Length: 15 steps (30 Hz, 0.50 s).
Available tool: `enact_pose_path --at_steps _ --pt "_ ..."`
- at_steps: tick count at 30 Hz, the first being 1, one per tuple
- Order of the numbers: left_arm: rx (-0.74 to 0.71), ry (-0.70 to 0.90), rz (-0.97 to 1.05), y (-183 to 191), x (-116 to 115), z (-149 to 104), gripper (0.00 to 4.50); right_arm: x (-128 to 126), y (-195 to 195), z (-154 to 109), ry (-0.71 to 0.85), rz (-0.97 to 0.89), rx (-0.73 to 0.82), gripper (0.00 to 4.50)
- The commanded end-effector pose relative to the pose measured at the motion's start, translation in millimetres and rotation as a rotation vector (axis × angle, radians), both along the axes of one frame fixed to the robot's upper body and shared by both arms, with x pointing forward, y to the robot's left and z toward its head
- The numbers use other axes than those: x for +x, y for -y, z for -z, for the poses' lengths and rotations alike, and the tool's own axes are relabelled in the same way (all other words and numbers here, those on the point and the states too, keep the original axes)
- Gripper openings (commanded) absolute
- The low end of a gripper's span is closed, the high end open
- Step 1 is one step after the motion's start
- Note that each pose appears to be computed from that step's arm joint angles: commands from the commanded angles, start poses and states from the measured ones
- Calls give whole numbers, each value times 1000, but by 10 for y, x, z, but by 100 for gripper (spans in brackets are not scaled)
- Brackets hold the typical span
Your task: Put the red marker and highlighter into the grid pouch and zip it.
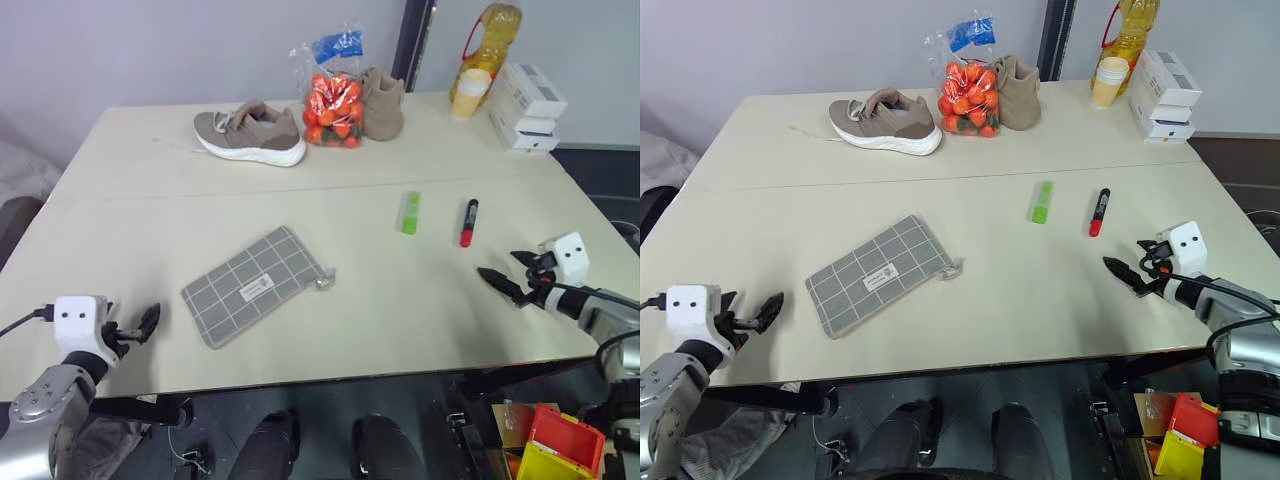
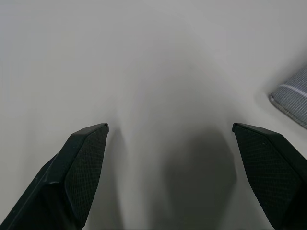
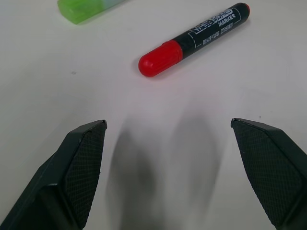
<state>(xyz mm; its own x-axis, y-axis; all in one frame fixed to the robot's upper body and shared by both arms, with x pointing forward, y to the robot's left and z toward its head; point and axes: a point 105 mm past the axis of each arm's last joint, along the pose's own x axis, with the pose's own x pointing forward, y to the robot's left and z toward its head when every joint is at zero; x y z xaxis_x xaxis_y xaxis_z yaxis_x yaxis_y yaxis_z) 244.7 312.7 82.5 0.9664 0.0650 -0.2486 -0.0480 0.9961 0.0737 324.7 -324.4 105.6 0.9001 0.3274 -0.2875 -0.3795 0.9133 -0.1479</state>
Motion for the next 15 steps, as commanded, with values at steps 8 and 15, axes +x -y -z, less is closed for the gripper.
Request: enact_pose_path --at_steps 8,15 --pt "24 64 -7 -18 64 -157 445 84 -294 -241 93 -101 6 433" --pt "18 143 1 64 63 -240 445 85 -1094 -440 142 -336 97 433"
